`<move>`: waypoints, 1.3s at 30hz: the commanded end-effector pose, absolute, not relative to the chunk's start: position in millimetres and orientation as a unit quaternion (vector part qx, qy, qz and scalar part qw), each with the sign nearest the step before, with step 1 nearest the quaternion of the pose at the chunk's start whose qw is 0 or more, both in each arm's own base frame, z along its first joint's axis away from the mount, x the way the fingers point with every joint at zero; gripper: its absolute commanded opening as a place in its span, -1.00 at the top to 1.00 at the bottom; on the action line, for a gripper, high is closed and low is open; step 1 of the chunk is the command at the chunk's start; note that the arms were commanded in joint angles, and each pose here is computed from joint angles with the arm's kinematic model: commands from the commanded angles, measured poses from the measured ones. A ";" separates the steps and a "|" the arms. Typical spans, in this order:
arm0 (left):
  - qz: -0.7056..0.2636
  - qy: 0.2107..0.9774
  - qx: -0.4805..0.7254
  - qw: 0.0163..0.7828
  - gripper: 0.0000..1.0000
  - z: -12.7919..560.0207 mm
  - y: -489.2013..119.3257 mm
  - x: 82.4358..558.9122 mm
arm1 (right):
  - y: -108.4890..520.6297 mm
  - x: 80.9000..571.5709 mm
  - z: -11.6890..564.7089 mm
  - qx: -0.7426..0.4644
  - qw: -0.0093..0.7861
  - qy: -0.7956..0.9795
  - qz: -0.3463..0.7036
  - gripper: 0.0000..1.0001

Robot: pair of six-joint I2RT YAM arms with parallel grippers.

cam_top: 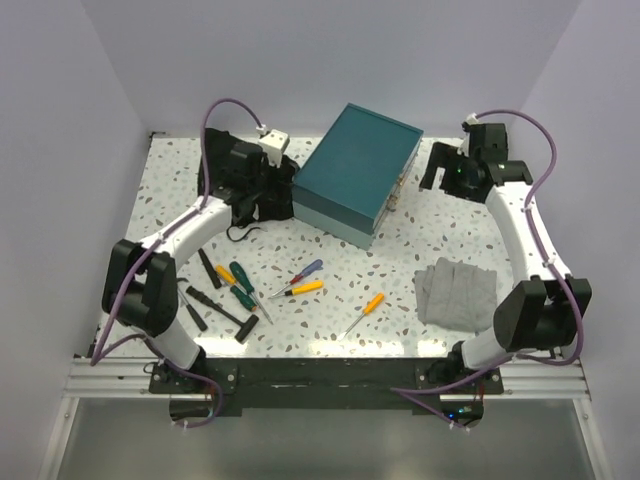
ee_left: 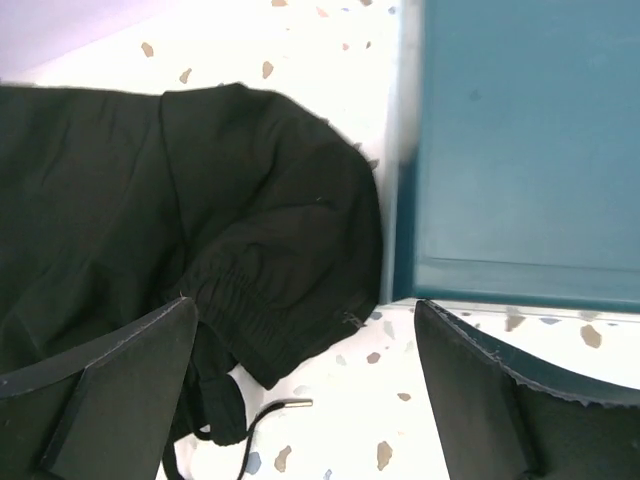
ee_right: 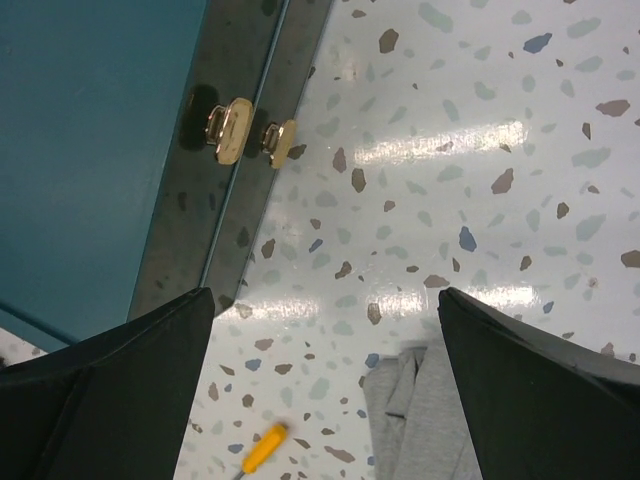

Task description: Sort the tools into containers

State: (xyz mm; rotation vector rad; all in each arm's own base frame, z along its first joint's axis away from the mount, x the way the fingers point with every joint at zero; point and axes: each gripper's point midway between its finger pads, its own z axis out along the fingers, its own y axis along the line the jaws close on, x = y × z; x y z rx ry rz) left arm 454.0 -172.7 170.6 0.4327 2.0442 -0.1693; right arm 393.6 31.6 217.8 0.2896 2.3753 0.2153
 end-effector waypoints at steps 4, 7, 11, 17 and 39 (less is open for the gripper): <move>-0.228 0.740 0.252 0.580 -0.86 291.1 -226.7 422.7 | 36.8 411.7 209.3 0.190 0.321 0.902 0.216 -0.97; -0.241 0.710 0.259 0.609 -0.86 318.6 -240.7 424.5 | 54.9 425.3 195.7 0.204 0.295 0.892 0.274 -0.97; -0.240 0.743 0.234 0.579 -0.83 302.2 -252.1 451.3 | 65.3 446.3 185.2 0.218 0.277 0.882 0.312 -0.97; -0.233 0.772 0.188 0.561 -0.82 271.6 -268.1 484.6 | 67.0 475.1 176.1 0.225 0.266 0.880 0.324 -0.97; -0.217 0.817 0.165 0.507 -0.84 204.3 -271.5 495.2 | 84.3 471.4 138.0 0.237 0.224 0.893 0.310 -0.97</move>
